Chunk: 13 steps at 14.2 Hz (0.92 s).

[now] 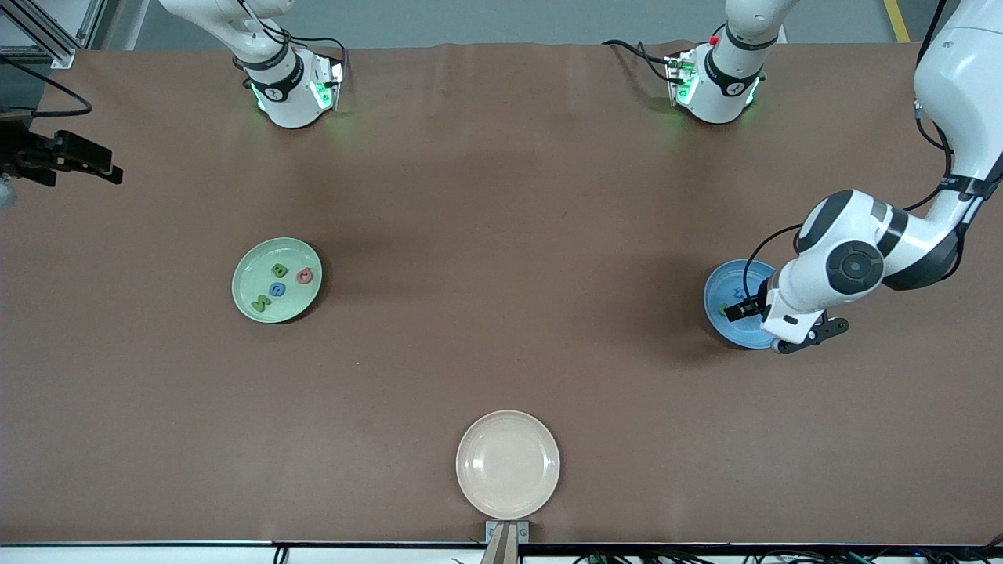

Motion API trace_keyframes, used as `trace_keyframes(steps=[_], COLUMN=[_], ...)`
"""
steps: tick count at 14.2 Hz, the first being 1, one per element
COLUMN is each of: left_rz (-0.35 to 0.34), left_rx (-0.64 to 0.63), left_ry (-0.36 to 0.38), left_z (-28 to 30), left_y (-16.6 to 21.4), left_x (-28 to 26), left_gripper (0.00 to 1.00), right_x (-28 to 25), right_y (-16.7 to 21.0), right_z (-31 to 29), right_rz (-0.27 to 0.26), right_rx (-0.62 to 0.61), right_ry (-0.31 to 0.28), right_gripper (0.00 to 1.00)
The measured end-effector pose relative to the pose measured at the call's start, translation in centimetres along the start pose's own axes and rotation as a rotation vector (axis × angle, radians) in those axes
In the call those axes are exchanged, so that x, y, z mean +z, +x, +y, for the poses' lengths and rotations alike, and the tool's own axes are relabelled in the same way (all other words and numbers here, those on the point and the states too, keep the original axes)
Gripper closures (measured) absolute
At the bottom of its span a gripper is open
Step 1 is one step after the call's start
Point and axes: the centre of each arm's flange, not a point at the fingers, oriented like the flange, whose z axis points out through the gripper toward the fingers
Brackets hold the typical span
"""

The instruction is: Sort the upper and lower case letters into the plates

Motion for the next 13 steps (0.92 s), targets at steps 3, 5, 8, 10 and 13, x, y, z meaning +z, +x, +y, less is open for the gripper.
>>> trace_keyframes(steps=[3,5,8,10,13], left_rz=[-0.058,-0.081,-0.093,-0.087,-0.037], left_rx=[0.049,0.069,0.08,0.082,0.106], left_ry=[-0.014,-0.015,-0.046,-0.072,-0.082], left_z=[1.0,1.9,2.2,1.9,0.5], left_y=[0.2,-0.2,-0.6,-0.7,-0.5], left_x=[-1.9,-2.4,-3.9,-4.9,-7.7], left_gripper=[0.02,0.02,0.03,0.03,0.03], right_x=[-0.6,-0.9,-1.5,-2.8,-3.8], right_y=[-1.7,-2.2,-2.2,-2.5,-2.8], right_z=[0.0,0.0,0.0,-0.1,-0.3], right_rz=[0.012,0.022,0.043,0.072,0.088], right_rx=[0.001,0.001,0.0,-0.001,-0.003], right_ry=[0.003,0.003,0.002,0.0,-0.002], right_gripper=[0.0,0.0,0.0,0.0,0.0])
